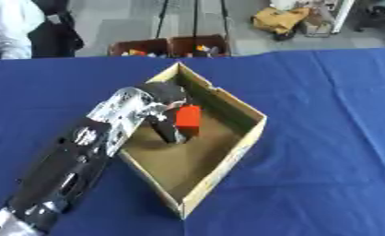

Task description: Pick up objects on the table and place them in the box.

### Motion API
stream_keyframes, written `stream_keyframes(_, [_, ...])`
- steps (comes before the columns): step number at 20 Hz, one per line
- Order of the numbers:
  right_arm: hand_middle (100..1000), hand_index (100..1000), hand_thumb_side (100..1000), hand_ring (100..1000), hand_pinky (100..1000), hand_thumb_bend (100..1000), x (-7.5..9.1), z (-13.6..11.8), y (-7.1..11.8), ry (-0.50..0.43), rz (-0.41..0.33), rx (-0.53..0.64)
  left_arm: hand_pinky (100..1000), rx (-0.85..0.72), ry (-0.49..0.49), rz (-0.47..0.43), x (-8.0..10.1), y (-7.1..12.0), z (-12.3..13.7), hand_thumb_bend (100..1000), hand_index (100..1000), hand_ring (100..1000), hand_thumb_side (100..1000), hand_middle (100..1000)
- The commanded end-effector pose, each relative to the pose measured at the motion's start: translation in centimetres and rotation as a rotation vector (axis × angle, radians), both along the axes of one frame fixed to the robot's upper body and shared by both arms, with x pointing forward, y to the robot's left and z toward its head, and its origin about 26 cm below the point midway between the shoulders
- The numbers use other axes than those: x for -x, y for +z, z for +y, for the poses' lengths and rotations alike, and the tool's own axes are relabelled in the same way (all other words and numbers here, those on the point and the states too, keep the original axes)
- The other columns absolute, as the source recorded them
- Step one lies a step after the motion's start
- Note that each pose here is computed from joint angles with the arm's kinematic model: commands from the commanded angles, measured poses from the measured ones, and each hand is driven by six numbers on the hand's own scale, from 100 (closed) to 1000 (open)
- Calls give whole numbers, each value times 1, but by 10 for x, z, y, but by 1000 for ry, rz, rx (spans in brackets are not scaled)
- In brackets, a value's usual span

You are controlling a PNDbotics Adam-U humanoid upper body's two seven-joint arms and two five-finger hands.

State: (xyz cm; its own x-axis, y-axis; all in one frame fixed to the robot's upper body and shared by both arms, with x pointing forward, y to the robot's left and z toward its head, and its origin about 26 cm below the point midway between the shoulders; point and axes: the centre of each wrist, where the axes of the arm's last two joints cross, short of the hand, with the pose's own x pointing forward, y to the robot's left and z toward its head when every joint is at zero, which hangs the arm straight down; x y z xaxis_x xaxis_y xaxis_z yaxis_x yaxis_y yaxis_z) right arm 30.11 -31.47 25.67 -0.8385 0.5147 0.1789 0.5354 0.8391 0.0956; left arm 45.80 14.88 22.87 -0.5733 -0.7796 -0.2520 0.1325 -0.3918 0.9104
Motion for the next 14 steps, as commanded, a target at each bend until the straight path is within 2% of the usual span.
stream_keyframes(1, [758,778,693,715,776,100,4,-1,9,3,-27,6,725,-50,15,-3,2,2,1,503,1000,880,664,990])
stream_keyframes(2, [758,778,692,715,776,100,4,-1,8,3,-26,5,737,-55,8,-1,2,3,1,583,1000,884,731,992])
stream_keyframes(3, [758,778,692,715,776,100,4,-2,8,2,-25,4,739,-52,-5,-2,4,6,1,612,1000,885,773,990])
stream_keyframes(5, [759,778,691,715,776,100,4,-2,7,-1,-23,3,734,-30,-25,-27,8,14,4,628,1000,878,836,976])
stream_keyframes(6, [759,778,688,715,776,100,4,-2,7,-3,-22,3,728,-10,-33,-45,10,19,5,567,1000,874,908,969])
stream_keyframes(7, [758,778,692,715,776,100,4,-3,7,-4,-21,4,713,17,-37,-72,14,24,7,628,1000,863,883,956])
stream_keyframes(8, [758,778,692,715,776,100,5,-3,7,-6,-22,5,712,47,-40,-99,18,30,8,628,1000,862,888,955])
stream_keyframes(11, [758,778,694,715,776,100,5,-3,7,-8,-21,5,676,169,-47,-175,29,51,14,671,1000,836,992,928])
stream_keyframes(14, [758,778,693,715,776,100,5,-4,7,-11,-20,5,640,319,-59,-281,46,79,21,655,995,812,1000,903])
